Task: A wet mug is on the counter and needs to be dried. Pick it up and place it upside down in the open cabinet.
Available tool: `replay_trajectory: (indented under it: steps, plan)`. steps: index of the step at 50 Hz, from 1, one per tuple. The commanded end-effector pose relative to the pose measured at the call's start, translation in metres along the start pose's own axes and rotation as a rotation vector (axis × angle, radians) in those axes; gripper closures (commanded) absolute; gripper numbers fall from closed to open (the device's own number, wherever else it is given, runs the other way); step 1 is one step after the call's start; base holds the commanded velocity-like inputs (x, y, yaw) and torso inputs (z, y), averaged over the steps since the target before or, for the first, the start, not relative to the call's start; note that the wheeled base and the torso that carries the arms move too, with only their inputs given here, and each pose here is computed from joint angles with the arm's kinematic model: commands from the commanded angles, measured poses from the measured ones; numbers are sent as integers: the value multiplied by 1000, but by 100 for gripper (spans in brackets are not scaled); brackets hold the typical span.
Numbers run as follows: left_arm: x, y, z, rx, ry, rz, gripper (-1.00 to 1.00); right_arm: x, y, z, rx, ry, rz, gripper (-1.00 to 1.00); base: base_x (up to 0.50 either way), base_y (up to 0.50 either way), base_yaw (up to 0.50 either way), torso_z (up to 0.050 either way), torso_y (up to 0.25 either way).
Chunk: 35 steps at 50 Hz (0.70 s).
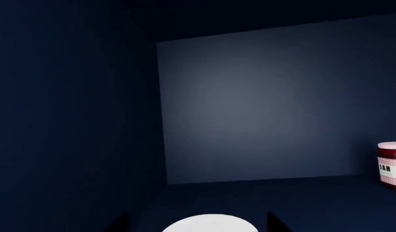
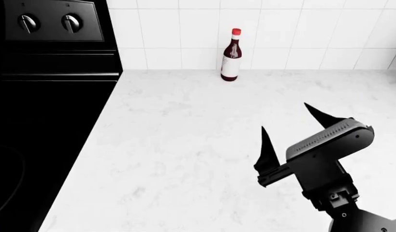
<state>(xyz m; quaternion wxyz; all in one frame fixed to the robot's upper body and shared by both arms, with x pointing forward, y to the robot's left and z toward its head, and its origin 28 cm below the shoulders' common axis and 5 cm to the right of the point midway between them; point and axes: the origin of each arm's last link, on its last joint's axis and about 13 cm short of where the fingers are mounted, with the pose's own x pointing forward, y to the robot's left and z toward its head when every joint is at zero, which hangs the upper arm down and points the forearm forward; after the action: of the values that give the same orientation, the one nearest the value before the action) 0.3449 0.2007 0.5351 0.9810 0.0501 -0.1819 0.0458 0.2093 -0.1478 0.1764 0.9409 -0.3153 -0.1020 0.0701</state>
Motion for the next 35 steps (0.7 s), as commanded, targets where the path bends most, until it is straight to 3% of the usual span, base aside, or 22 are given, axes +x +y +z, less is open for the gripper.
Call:
replay_trajectory:
  steps: [1,6,10,24,35]
  plan:
    - [5,-2,-23,-14,83,-23,-100,-1,1,-1,8,-3,2,-100,0,0,0,0,0]
    - [5,-2,-21,-10,71,-26,-100,-2,2,-1,10,-4,4,-100,0,0,0,0,0]
    - [4,-4,-5,-16,-26,-71,-100,-3,2,-1,17,-7,5,-100,0,0,0,0,0]
    - [1,-5,12,-31,-121,-126,-100,-2,1,1,22,-14,8,-100,0,0,0,0,0]
    - [0,-1,24,49,-216,-47,-100,-3,4,1,31,-26,19,-100,0,0,0,0,0]
